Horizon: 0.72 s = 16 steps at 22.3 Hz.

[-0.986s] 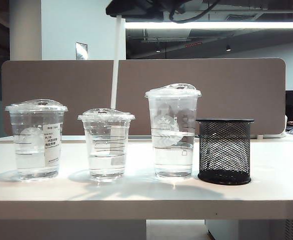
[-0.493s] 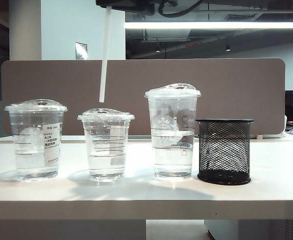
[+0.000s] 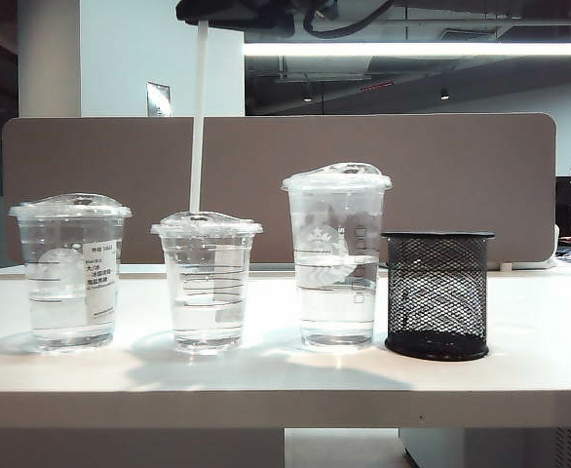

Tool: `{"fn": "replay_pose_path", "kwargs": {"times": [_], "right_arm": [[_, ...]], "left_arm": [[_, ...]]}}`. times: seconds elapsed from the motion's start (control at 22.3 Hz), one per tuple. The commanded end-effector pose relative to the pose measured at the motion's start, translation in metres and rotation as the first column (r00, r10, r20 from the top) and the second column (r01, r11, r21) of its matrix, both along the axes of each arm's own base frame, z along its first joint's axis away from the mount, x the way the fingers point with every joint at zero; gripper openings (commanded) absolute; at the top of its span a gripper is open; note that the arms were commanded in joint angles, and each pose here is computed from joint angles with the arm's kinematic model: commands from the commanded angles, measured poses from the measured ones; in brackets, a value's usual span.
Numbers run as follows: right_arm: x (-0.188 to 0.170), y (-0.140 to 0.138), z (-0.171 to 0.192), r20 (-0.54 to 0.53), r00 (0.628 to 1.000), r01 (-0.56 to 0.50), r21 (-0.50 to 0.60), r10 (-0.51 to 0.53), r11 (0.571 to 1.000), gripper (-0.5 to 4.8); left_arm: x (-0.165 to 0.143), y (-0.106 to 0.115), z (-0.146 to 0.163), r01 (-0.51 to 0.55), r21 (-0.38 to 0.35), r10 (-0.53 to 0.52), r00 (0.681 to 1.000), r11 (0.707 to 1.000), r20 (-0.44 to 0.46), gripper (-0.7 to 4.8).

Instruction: Pick up the straw and insert it into the small coffee cup.

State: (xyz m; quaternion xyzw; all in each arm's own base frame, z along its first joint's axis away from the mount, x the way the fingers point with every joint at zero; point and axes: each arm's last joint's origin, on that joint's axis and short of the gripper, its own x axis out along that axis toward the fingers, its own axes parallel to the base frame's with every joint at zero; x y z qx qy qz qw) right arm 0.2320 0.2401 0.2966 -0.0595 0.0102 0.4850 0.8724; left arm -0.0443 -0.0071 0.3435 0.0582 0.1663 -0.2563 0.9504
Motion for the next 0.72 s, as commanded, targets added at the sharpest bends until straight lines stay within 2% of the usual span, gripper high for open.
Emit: {"fn": "replay_pose_path", "kwargs": {"times": [0.04, 0.36, 0.72], "right_arm": [[0.001, 0.001, -0.002, -0.016, 1.0, 0.015, -0.016, -0.015, 1.0, 0.49], [0.006, 0.006, -0.015, -0.046, 0.999, 0.014, -0.047, -0.016, 0.999, 0.49], [0.004, 0.004, -0.004, -0.021, 1.0, 0.015, -0.021, -0.016, 1.0, 0.49]], "left_arm": [[0.0, 0.0, 0.001, 0.001, 0.0, -0.001, 1.0, 1.0, 0.009, 0.22], [0.0, 0.0, 0.001, 0.001, 0.0, -0.001, 1.0, 1.0, 0.008, 0.22], [0.0, 0.0, 0.001, 0.001, 0.001, -0.001, 1.0, 1.0, 0.01, 0.22]]}}
